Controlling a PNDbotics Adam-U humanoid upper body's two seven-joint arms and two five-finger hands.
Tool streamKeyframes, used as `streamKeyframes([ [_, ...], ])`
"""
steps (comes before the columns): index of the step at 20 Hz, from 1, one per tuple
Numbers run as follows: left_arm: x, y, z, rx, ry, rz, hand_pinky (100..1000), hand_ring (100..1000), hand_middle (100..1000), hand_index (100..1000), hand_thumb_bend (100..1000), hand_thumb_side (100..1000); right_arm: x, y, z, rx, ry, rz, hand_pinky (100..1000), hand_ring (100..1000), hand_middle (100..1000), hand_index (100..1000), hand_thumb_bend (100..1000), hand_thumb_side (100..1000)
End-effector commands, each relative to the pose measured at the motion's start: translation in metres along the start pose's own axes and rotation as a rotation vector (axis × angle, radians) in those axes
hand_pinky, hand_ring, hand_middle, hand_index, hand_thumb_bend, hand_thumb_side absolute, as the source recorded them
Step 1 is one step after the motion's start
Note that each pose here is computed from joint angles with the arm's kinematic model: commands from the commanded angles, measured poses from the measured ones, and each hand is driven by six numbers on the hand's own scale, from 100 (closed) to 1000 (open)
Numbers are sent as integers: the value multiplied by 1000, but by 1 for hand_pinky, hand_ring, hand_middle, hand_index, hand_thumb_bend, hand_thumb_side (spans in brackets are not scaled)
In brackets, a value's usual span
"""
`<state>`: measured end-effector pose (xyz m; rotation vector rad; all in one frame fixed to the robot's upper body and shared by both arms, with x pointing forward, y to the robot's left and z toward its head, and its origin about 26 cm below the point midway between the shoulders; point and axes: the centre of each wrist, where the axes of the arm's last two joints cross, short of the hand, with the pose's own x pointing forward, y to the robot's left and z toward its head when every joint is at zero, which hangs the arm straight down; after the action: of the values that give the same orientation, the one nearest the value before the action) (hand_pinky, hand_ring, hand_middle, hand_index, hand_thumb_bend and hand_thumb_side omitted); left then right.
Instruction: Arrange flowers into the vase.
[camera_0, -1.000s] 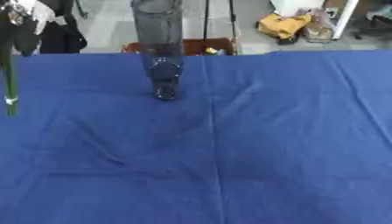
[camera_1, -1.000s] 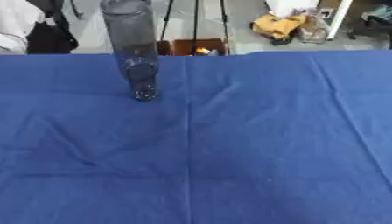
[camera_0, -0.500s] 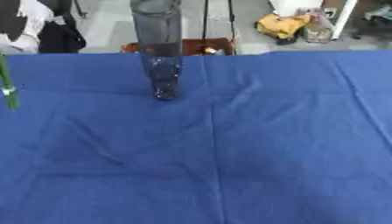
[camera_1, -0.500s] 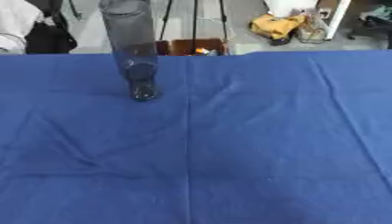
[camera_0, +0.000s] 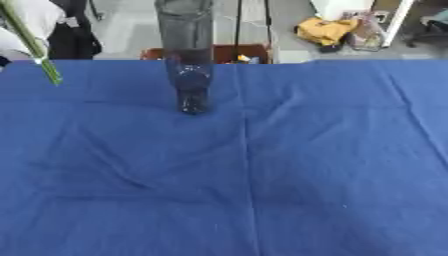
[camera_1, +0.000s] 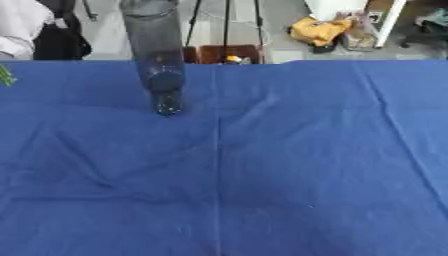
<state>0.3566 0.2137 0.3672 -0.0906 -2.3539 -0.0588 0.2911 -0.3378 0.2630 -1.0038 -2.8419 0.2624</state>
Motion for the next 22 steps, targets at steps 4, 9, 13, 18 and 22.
streamKeyframes([
  [4,26,-6,-15,11,-103,72,100,100,100,100,100,770,3,-5,-13,13,-57,11,759,828,802,844,100,799],
  [9,28,-10,-23,19,-126,88,100,100,100,100,100,771,3,-6,-14,18,-62,13,759,828,802,845,100,803],
  [13,34,-10,-33,61,-150,118,100,100,100,100,100,772,3,-6,-14,27,-67,14,758,828,803,845,100,807],
  [18,35,-14,-46,102,-169,148,100,100,100,100,100,770,4,-6,-18,32,-84,8,757,828,804,846,100,814],
  [22,35,-16,-50,117,-172,170,100,100,100,100,100,772,4,-6,-21,35,-98,1,757,828,804,846,100,818],
])
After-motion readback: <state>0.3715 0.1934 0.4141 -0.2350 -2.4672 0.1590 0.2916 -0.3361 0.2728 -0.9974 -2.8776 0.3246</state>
